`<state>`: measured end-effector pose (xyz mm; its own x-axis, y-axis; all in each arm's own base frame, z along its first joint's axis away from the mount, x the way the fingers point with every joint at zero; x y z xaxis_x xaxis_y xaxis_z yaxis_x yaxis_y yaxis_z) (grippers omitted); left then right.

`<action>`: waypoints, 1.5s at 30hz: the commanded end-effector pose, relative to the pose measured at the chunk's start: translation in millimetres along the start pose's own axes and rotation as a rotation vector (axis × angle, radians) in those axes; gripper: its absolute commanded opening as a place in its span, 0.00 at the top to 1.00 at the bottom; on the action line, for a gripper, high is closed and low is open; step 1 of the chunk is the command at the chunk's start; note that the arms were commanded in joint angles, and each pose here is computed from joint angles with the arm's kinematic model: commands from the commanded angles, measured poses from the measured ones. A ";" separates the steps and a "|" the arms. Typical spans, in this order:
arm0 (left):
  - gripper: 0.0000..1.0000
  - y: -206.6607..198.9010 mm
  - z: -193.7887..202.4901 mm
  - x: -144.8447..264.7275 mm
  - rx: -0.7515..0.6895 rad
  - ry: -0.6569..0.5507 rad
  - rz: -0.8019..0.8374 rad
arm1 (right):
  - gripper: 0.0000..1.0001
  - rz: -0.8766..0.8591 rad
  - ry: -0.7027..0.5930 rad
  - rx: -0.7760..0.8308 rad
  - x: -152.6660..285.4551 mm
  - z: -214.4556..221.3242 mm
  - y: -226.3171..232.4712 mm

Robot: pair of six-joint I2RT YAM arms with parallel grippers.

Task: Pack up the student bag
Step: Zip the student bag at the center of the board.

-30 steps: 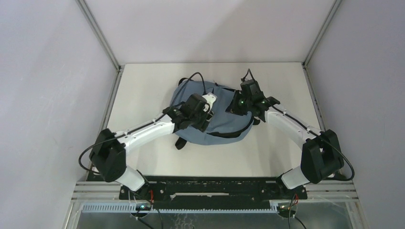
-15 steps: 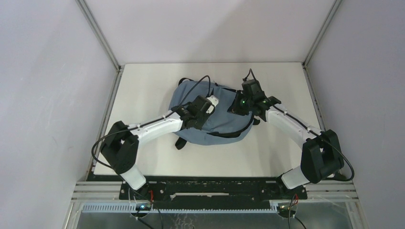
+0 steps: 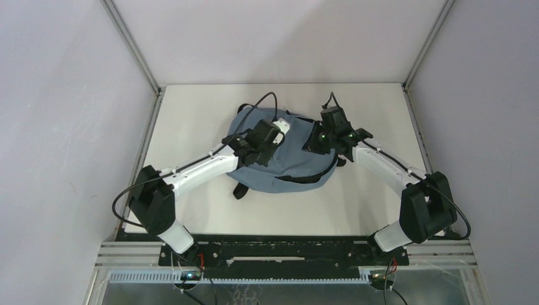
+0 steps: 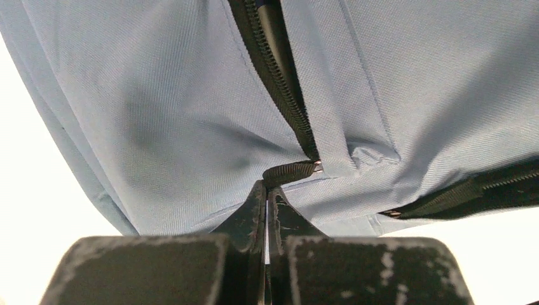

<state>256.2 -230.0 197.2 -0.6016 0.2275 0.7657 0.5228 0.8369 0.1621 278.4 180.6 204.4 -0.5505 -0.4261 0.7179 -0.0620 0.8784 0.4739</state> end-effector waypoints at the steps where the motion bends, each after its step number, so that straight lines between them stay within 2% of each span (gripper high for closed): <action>1: 1.00 5.7 -29.8 29.3 0.030 -0.120 0.028 | 0.85 -0.015 0.002 0.029 -4.9 1.6 9.9; 8: 1.00 6.1 -54.4 25.4 0.086 -0.170 0.045 | 0.81 -0.117 0.000 0.109 -4.0 13.6 38.4; 16: 1.00 19.5 -67.3 16.4 0.230 -0.177 0.239 | 0.49 -0.268 -0.073 0.216 -7.0 22.9 55.2; 18: 1.00 20.6 -66.8 14.3 0.253 -0.174 0.292 | 0.45 -0.291 -0.077 0.224 -11.6 25.0 56.6; 25: 1.00 21.4 -64.7 9.0 0.295 -0.164 0.340 | 0.43 -0.379 -0.107 0.238 -26.6 26.3 70.1; 28: 1.00 22.4 -67.0 8.8 0.313 -0.169 0.350 | 0.45 -0.392 -0.115 0.236 -33.7 25.9 74.3; 33: 1.00 26.6 -72.1 9.3 0.342 -0.182 0.359 | 0.55 -0.381 -0.088 0.226 -41.3 28.7 74.4; 39: 1.00 32.0 -77.9 7.8 0.380 -0.196 0.355 | 0.98 -0.335 -0.069 0.218 -40.8 33.9 70.3; 45: 1.00 41.6 -89.6 7.4 0.422 -0.231 0.321 | 1.00 -0.332 -0.040 0.238 -38.5 45.5 67.6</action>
<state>301.4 -230.5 222.7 -0.4736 0.5200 0.7109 0.4406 0.8387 -0.3200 267.1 260.7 177.2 -0.5107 -0.6647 0.5452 -0.3872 0.7441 0.5444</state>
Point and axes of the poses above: each gripper's point midway between its finger pads, its own x axis back along the fingers, its own y axis along the line the jaws close on, z = x × y, the point moved 9 cm from there along x, back along the fingers, and after that the axes turned 4 degrees about x, right-handed, at the moved point
